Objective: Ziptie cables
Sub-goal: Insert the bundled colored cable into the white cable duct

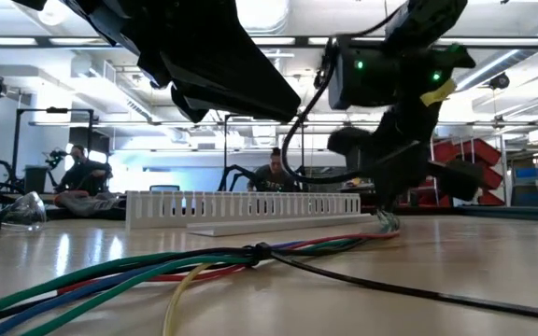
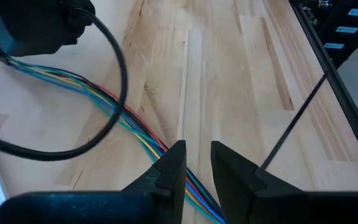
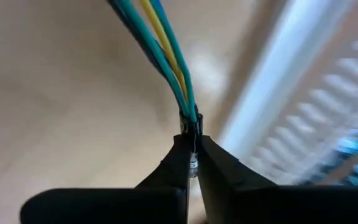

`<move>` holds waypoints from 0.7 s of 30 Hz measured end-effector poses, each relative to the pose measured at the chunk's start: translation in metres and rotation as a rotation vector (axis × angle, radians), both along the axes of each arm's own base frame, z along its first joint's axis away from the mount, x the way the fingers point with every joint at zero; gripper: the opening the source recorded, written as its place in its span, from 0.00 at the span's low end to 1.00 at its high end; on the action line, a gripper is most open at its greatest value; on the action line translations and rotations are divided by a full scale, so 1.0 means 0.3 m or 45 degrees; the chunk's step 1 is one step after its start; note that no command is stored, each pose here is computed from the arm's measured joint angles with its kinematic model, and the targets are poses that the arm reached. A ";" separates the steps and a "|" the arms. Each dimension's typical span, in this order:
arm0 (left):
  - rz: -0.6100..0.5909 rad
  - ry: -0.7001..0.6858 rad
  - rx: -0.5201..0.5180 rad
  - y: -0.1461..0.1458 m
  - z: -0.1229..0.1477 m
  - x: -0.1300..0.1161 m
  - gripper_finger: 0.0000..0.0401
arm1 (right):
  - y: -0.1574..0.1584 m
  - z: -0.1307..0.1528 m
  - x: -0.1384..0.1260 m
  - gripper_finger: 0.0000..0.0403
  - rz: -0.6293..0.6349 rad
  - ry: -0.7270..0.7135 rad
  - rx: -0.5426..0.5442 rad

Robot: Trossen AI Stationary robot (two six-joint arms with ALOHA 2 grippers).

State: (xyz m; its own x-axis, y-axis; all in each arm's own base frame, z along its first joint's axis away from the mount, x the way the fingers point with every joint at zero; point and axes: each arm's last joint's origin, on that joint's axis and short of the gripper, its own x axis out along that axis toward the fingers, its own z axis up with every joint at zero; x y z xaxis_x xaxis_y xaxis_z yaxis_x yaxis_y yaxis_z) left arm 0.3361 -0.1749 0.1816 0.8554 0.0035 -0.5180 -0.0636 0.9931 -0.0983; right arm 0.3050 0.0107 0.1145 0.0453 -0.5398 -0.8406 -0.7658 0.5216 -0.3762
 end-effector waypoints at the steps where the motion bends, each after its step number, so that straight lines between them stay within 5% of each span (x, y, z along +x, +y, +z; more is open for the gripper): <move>1: 0.000 0.000 0.000 0.000 0.000 0.000 0.15 | 0.010 0.007 0.005 0.01 0.034 0.000 -0.047; 14: 0.000 -0.001 -0.001 0.000 0.000 0.000 0.15 | 0.127 0.230 0.106 0.00 0.282 -0.056 -0.562; 21: 0.000 -0.020 -0.012 -0.002 0.006 0.003 0.15 | 0.111 0.477 0.130 0.00 0.206 -0.332 -0.592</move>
